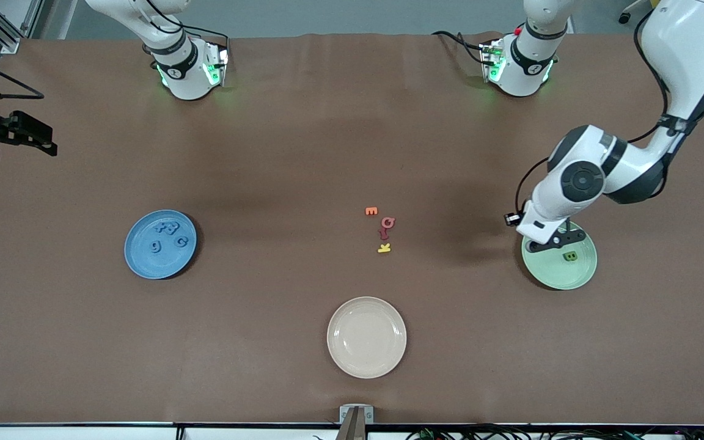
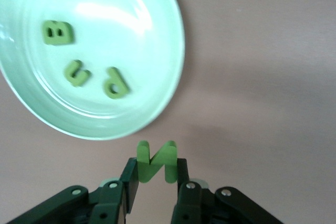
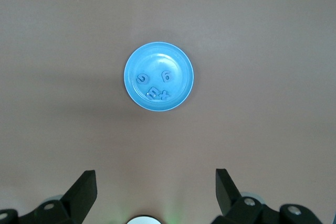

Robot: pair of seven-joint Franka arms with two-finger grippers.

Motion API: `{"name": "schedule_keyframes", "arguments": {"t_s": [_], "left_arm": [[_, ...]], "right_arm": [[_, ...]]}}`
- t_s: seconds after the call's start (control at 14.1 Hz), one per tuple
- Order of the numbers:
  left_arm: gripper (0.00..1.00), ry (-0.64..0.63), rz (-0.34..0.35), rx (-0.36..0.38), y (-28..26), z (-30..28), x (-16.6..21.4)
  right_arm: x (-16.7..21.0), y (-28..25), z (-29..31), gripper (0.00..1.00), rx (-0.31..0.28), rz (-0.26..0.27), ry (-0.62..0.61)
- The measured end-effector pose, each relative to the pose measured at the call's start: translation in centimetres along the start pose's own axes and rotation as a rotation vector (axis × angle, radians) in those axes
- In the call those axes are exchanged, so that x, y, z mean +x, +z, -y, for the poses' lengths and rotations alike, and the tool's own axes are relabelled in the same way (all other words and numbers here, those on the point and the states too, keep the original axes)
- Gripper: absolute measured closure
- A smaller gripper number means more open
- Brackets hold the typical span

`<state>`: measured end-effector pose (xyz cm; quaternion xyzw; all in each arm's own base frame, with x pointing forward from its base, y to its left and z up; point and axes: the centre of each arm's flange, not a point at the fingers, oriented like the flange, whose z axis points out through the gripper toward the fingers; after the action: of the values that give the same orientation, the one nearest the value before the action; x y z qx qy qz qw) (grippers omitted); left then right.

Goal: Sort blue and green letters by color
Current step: 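Carry green N to the green plate while the right gripper withdraws, then lower green N into the green plate and open the left gripper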

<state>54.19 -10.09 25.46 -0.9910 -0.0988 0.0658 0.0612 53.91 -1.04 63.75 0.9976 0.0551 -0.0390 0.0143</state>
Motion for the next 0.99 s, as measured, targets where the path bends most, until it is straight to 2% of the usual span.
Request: {"name": "schedule_keyframes", "arguments": {"t_s": [0.43,0.64,0.99], "left_arm": [[0.67,0.069,-0.055,0.034,1.1,6.9,2.2],[0.67,0.093,-0.075,0.027,1.8,10.0,3.0],[0.67,0.129,-0.116,0.010,2.8,11.0,3.7]], "right_arm": [[-1.5,-0.2,0.2,0.00,0.002,-0.016,0.000],[-1.6,-0.4,0.2,0.00,0.021,-0.025,0.002],[-1.8,-0.8,0.2,0.00,0.040,-0.045,0.004]]}}
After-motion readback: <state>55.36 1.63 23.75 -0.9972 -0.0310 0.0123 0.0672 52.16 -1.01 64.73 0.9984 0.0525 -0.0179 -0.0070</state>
